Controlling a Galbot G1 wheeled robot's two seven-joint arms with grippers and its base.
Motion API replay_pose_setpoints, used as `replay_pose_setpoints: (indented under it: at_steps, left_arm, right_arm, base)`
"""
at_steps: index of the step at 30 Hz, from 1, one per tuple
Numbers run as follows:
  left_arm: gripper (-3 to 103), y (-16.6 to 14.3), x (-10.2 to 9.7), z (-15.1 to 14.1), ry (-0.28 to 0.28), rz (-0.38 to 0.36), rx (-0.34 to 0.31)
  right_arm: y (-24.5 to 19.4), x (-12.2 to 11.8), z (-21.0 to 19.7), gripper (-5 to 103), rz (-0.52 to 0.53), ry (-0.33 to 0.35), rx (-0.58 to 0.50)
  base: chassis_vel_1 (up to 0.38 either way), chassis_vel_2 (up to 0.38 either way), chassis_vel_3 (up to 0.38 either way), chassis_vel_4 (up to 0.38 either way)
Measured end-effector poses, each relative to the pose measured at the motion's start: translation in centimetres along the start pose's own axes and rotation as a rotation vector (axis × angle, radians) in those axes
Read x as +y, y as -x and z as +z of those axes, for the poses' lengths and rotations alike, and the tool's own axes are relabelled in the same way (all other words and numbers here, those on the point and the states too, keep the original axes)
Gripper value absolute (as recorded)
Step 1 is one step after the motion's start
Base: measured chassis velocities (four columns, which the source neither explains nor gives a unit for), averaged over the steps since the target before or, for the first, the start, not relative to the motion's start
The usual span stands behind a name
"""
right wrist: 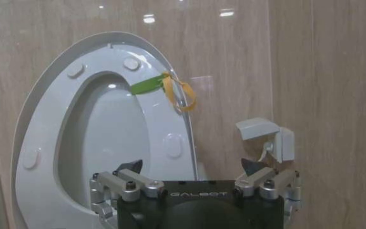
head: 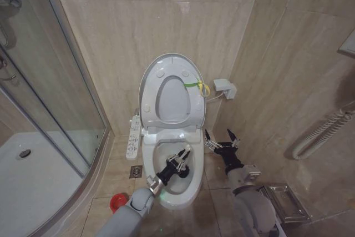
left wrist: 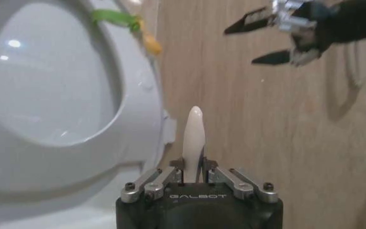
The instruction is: Open the toilet lid, clean the toilet bowl with a toilet brush, close the toilet lid, and flush.
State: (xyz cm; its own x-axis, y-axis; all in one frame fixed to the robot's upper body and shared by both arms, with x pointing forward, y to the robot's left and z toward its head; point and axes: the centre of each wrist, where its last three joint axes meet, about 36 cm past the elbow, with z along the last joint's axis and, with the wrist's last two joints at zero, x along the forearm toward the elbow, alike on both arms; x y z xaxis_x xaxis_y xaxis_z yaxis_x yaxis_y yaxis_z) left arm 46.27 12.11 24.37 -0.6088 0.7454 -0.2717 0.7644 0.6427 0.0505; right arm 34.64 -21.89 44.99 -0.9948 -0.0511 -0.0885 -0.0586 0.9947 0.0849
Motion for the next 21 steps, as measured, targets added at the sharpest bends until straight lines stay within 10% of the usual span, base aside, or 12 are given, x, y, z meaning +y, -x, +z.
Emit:
replay_pose_setpoints:
  at_steps: [21]
  left_arm:
    - [18, 1.0, 1.6, 0.4, -0.026, 0.009, -0.002]
  right_arm:
    - [0.0, 0.0, 0.0, 100, 0.0, 0.0, 0.0]
  base:
    - [0.0, 0.0, 0.0, 0.0]
